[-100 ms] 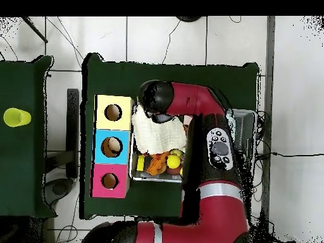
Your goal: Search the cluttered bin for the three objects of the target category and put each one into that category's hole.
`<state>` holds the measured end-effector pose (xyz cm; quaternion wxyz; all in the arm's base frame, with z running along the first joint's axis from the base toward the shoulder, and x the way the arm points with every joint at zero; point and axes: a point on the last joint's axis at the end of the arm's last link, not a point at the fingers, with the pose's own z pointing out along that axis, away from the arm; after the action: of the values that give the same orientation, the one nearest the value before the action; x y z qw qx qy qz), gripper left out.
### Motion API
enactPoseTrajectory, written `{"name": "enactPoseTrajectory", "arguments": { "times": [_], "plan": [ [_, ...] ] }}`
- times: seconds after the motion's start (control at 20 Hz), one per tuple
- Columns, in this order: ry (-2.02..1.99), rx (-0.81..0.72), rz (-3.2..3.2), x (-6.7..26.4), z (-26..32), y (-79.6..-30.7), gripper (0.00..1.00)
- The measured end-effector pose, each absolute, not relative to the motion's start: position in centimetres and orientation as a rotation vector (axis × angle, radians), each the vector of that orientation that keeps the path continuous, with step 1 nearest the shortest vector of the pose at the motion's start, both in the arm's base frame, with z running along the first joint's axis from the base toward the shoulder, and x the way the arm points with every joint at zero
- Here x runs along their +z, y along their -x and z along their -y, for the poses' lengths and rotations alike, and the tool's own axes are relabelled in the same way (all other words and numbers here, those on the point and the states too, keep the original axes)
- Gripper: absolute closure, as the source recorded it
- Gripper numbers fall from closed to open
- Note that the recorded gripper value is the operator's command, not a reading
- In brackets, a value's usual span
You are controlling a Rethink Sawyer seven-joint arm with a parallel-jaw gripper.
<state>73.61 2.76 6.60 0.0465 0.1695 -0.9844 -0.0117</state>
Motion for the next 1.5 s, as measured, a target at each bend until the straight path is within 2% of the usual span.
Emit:
{"name": "enactPoseTrajectory", "arguments": {
  "times": [1.5],
  "plan": [
    [-0.509, -0.040, 2.996, 11.7, -3.3, -70.5, 1.00]
  ]
}}
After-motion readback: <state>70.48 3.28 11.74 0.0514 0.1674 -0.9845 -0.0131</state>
